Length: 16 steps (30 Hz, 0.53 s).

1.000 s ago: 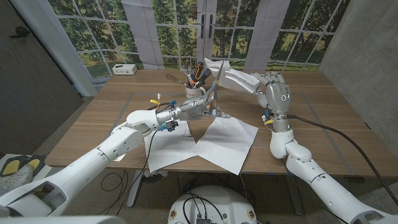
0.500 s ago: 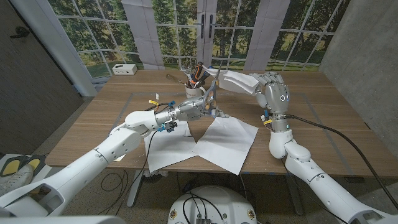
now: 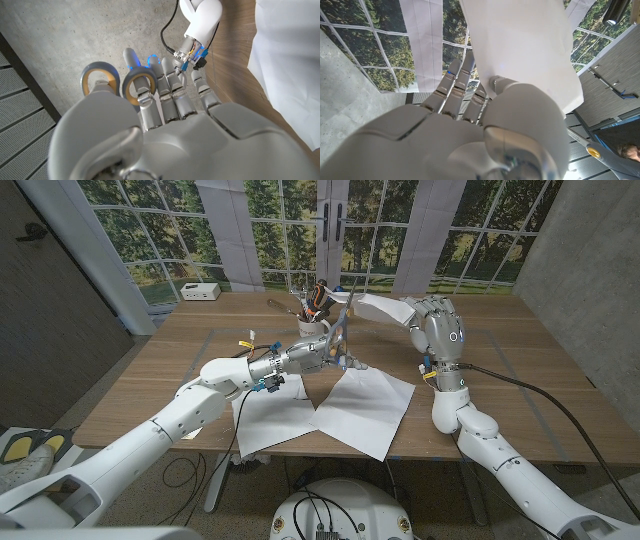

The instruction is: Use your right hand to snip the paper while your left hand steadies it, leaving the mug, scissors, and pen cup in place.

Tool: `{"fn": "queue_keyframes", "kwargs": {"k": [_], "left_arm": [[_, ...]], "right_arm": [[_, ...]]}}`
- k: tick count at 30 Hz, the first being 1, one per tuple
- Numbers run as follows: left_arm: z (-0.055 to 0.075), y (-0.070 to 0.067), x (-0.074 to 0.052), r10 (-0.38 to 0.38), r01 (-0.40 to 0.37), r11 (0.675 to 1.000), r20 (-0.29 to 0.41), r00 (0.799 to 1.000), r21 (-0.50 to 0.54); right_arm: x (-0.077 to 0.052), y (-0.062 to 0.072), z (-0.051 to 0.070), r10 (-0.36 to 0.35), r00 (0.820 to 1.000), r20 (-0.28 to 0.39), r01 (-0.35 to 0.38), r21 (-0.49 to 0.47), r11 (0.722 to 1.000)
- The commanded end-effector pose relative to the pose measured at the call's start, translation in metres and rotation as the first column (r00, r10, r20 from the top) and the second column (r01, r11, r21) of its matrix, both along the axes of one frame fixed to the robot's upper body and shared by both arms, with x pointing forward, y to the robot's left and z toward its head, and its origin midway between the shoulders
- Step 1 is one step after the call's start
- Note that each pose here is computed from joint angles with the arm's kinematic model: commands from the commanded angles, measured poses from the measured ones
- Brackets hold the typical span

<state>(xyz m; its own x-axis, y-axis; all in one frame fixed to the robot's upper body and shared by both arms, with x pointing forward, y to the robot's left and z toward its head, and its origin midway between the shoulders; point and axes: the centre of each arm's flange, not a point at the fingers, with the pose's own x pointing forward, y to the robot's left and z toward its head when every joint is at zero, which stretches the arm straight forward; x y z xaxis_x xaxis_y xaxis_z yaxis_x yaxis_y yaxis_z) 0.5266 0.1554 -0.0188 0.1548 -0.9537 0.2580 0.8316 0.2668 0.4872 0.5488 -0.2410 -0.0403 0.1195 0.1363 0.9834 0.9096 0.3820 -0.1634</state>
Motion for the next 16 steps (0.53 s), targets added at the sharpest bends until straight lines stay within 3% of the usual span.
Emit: {"fn": "queue_keyframes", "kwargs": {"k": [1, 16], "left_arm": [[-0.0011, 0.001, 0.0026, -0.004, 0.004, 1.0, -0.007, 1.0, 0.003], [-0.001, 0.0013, 0.007, -0.006, 0.006, 1.0, -0.018, 1.0, 0.007]], "right_arm": [[-0.0002, 0.0006, -0.0001, -0.007, 1.0, -0.004, 0.007, -0.002, 1.0], [0.0024, 0.0019, 0.0017, -0.006, 1.0, -0.01, 0.006, -0.008, 1.0]]}}
